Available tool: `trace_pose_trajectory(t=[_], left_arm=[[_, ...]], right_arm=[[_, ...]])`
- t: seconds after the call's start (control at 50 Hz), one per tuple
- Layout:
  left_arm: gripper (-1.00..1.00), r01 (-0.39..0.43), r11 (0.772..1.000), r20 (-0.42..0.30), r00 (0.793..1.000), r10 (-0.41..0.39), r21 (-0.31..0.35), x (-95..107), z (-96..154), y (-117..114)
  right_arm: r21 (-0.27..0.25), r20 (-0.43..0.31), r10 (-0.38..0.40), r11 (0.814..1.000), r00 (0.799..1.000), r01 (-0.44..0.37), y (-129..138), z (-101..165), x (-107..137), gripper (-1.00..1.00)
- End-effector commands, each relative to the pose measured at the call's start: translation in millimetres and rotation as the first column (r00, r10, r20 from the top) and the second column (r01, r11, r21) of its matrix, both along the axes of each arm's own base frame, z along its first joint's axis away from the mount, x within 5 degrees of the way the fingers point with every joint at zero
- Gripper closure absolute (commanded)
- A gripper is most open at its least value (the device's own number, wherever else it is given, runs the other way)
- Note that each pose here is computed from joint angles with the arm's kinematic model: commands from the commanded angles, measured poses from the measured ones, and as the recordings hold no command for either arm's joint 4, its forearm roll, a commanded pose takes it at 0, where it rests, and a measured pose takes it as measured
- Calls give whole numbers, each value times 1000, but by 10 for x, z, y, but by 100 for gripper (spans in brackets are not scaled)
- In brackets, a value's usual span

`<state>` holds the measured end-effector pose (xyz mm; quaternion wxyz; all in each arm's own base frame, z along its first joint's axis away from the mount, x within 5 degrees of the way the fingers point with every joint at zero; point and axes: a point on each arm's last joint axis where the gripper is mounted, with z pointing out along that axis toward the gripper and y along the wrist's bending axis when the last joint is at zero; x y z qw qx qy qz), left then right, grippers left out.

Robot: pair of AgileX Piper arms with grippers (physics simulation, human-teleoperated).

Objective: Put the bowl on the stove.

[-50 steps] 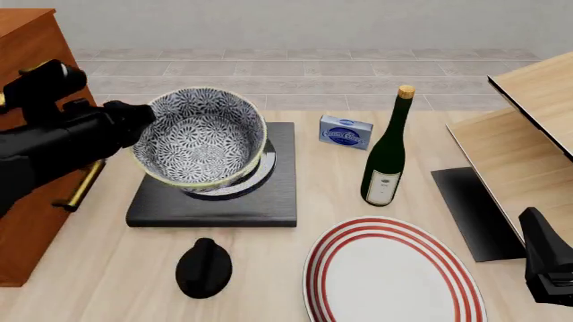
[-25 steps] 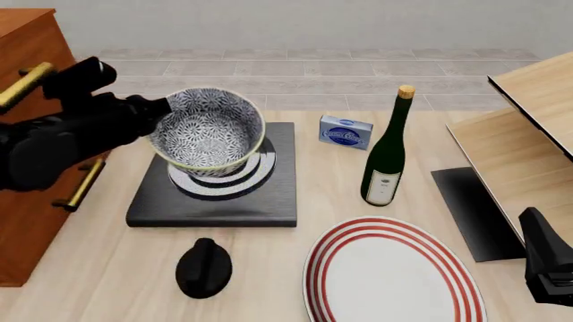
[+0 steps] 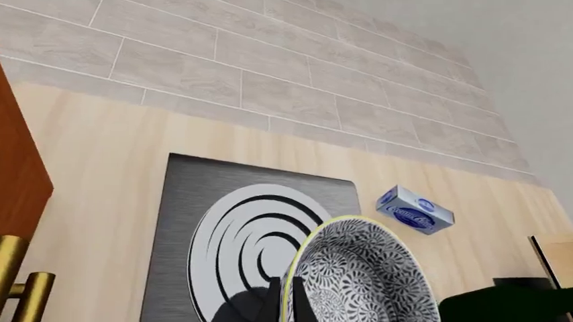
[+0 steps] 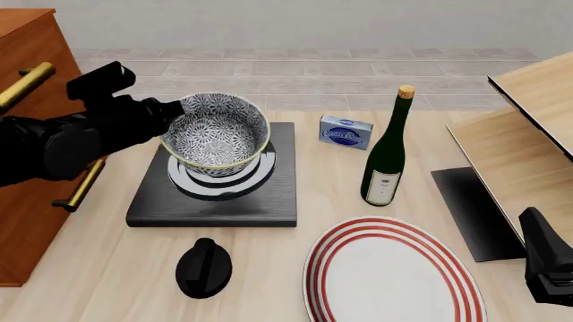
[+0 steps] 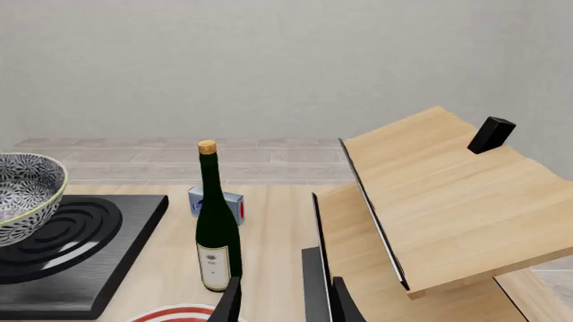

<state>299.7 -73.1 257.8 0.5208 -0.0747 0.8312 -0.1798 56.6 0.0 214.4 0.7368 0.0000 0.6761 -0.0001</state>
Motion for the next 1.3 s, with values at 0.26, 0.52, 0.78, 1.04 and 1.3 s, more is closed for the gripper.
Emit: trace_pose_trajectory(t=[0.26, 0.52, 0.78, 1.04, 1.3], left_arm=[[100, -40, 999, -15, 999, 40, -17, 245, -155, 36], [100, -47, 999, -8, 999, 47, -17, 320, -151, 48], [100, -53, 999, -9, 999, 53, -6, 375, -201, 70], [100, -56, 998, -21, 998, 56, 5, 430, -290, 83], [100, -53, 998, -26, 998, 54, 17, 463, -368, 84]], right_arm=[[0, 0, 0, 1000, 1000, 0, 0, 0, 0, -100], [0, 0, 0, 1000, 1000, 0, 0, 0, 0, -100], [0, 0, 0, 1000, 1000, 0, 0, 0, 0, -100], [0, 0, 0, 1000, 1000, 0, 0, 0, 0, -100], [0, 0, 0, 1000, 1000, 0, 0, 0, 0, -100]])
